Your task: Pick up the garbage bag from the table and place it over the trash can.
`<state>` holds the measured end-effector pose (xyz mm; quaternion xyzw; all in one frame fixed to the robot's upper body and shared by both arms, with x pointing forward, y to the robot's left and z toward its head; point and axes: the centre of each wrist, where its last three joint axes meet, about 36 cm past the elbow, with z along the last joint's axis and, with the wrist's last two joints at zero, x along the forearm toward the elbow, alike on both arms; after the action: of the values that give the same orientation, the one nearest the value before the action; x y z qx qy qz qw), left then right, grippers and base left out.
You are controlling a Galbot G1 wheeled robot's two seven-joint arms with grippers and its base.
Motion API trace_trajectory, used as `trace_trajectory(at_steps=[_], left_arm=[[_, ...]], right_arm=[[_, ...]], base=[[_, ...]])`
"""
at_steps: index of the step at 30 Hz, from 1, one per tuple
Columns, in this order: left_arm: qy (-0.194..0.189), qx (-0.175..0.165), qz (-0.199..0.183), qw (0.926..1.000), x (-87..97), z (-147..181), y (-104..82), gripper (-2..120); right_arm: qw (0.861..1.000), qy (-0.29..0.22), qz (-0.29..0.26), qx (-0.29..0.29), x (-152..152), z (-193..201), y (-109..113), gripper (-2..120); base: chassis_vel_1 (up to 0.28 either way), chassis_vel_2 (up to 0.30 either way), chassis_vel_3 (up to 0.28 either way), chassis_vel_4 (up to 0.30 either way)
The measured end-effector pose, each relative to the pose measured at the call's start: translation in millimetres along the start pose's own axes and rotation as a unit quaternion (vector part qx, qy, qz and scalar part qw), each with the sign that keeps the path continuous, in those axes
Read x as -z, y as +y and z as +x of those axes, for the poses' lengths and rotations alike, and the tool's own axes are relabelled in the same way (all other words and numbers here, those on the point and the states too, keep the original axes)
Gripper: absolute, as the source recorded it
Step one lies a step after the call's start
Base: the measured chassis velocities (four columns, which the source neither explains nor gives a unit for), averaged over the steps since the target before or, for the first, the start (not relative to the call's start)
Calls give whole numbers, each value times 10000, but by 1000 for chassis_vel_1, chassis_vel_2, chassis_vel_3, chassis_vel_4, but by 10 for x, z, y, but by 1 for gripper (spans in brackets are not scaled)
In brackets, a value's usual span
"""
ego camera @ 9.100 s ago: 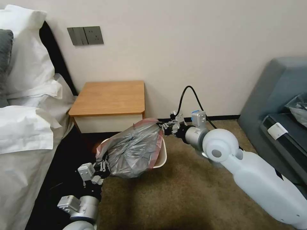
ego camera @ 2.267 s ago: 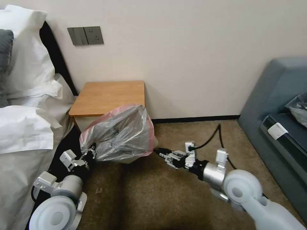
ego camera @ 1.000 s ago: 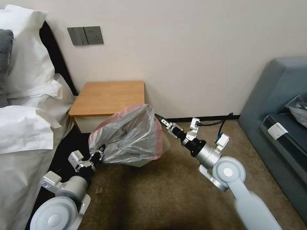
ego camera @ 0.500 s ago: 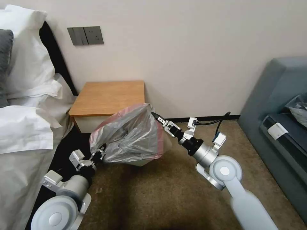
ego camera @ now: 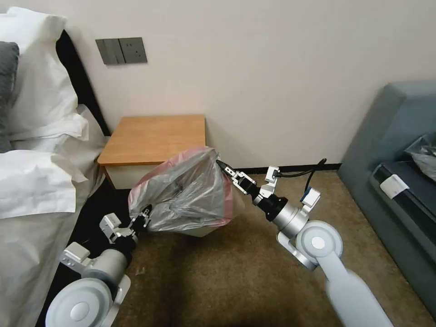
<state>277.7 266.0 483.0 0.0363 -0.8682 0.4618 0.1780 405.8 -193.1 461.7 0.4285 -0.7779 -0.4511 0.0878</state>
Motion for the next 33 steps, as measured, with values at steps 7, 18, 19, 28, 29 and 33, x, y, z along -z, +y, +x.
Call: trace_trajectory(at_steps=[7, 18, 19, 28, 29, 33], left_arm=[[27, 6, 9, 10000, -13, 0, 3, 7], [22, 50, -395, 9992, -100, 11, 92, 7], [22, 39, -426, 9991, -108, 16, 98, 7], [2, -193, -651, 9977, -118, 89, 121, 7], [2, -193, -651, 9977, -118, 89, 121, 7], [2, -338, -711, 9969, -113, 110, 125, 7]], right_arm=[[10000, -9, 8, 46, 16, -7, 33, 0], [9996, -25, 271, -52, 290, -99, 117, 0], [9995, -8, 301, -98, 320, -107, 111, 0], [9956, 331, 640, -606, 545, -167, -7, 0], [9956, 331, 640, -606, 545, -167, -7, 0], [9917, 576, 823, -805, 574, -192, -36, 0]], base=[[0, 0, 0, 0], [0, 0, 0, 0], [0, 0, 0, 0], [0, 0, 0, 0], [0, 0, 0, 0], [0, 0, 0, 0]])
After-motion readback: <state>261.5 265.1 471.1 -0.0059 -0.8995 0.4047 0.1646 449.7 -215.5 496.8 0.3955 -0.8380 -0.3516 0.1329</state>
